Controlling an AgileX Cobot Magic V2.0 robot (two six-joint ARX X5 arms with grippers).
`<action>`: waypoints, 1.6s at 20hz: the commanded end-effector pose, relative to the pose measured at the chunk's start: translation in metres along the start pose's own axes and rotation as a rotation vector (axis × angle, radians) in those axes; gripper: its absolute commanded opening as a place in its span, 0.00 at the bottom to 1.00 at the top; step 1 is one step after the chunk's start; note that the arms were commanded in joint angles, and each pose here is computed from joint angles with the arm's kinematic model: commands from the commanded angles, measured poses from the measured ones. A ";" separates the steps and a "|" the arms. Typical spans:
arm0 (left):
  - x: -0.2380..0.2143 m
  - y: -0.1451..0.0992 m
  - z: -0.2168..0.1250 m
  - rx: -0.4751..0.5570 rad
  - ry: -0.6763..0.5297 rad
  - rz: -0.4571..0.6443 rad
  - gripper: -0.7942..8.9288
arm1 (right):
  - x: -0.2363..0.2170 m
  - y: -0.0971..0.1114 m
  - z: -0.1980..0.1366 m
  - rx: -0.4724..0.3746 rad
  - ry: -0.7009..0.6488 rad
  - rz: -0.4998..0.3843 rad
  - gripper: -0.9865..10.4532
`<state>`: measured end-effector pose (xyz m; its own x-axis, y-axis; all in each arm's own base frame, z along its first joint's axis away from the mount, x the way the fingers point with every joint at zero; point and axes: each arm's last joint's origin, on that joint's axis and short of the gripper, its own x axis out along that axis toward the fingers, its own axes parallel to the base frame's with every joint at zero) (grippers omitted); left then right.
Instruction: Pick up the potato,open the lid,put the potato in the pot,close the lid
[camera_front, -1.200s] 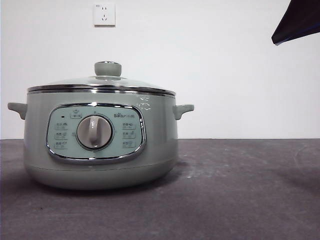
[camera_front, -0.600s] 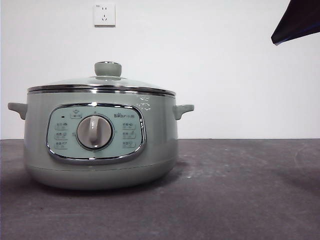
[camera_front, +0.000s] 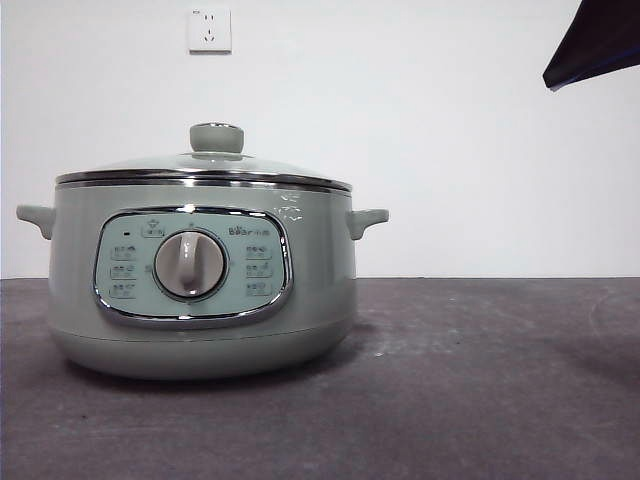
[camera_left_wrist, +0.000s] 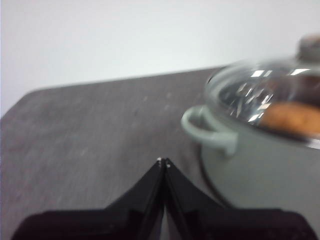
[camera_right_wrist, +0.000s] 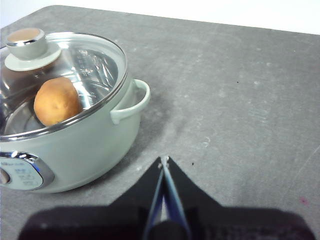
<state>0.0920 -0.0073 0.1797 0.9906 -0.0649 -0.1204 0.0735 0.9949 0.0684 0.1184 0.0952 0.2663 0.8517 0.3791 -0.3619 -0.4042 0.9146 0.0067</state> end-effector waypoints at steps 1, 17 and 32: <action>0.003 0.002 -0.014 -0.022 0.016 0.024 0.08 | 0.000 0.000 -0.001 0.010 -0.002 -0.002 0.07; 0.008 0.001 -0.033 -0.046 0.066 0.016 0.08 | 0.000 0.000 -0.001 0.010 -0.003 -0.002 0.07; 0.008 0.001 -0.033 -0.047 0.065 0.017 0.08 | -0.025 -0.041 -0.018 0.000 -0.070 -0.055 0.07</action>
<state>0.0953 -0.0044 0.1515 0.9841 -0.0428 -0.1721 0.0492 0.9982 0.0331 0.1075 0.0487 0.2623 0.8964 0.3322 -0.2933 -0.3500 0.9367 -0.0085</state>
